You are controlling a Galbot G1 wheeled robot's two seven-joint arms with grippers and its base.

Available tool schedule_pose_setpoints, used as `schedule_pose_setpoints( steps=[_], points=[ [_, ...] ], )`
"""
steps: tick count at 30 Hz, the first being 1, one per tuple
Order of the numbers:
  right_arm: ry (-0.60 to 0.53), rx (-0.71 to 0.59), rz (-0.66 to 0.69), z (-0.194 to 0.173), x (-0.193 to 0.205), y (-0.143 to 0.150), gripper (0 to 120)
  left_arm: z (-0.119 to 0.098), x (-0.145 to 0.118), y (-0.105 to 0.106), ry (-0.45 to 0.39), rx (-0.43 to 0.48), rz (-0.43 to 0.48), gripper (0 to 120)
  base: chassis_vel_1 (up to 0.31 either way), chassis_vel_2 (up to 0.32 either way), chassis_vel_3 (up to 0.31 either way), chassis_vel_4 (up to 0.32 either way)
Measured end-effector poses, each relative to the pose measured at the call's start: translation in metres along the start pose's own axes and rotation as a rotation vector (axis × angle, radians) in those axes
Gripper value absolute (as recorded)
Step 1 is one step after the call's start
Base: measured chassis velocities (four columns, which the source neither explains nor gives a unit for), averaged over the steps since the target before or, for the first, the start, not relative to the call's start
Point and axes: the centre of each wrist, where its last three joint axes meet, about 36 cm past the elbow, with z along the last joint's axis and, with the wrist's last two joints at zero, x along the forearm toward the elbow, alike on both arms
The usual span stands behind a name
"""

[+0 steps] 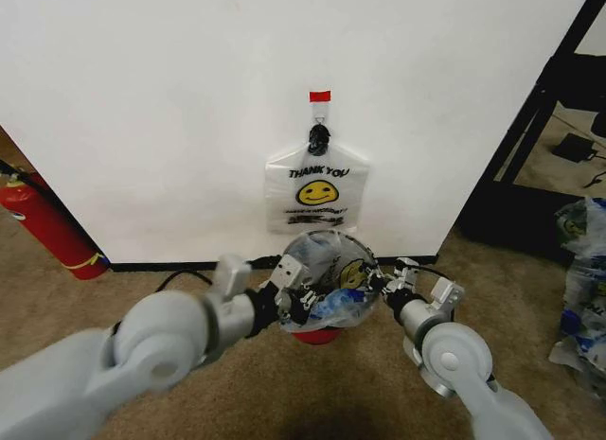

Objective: Pick up the garbage bag from the wall and place it over the trash bin.

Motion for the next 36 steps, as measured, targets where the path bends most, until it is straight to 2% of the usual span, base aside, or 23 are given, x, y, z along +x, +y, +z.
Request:
schedule_pose_setpoints(
  steps=[6,12,14,18,20,27,28,34,36],
  points=[
    [-0.001,-0.005,0.006,0.001,-0.001,0.0,1,0.004,0.003,-0.008,0.001,0.009,0.025,0,0.0,0.0,0.0,0.0],
    [0.0,0.0,0.006,0.001,0.001,-0.001,1,0.003,-0.004,0.003,-0.011,-0.005,-0.017,0,0.0,0.0,0.0,0.0],
    [-0.001,0.002,0.006,0.001,0.001,-0.001,1,0.002,-0.007,0.007,-0.015,-0.006,-0.032,5,0.0,0.0,0.0,0.0],
    [-0.001,0.005,0.003,0.0,0.001,-0.001,1,0.001,-0.011,0.018,0.001,0.007,-0.052,25,0.0,0.0,0.0,0.0],
    [-0.001,0.005,0.002,0.0,0.001,-0.001,1,0.002,-0.012,0.019,0.008,0.01,-0.052,28,0.0,0.0,0.0,0.0],
    [0.002,0.007,-0.005,0.001,0.002,0.0,1,0.006,-0.023,0.024,0.04,0.034,-0.036,58,0.0,0.0,0.0,0.0],
    [0.002,0.007,-0.005,0.001,0.002,0.0,1,0.006,-0.023,0.024,0.04,0.034,-0.036,58,0.0,0.0,0.0,0.0],
    [0.003,0.012,-0.007,0.0,0.002,0.0,1,0.005,-0.028,0.029,0.043,0.044,-0.038,84,0.0,0.0,0.0,0.0],
    [0.003,0.012,-0.008,0.0,0.002,0.0,1,0.006,-0.029,0.03,0.046,0.047,-0.037,88,0.0,0.0,0.0,0.0]
  ],
)
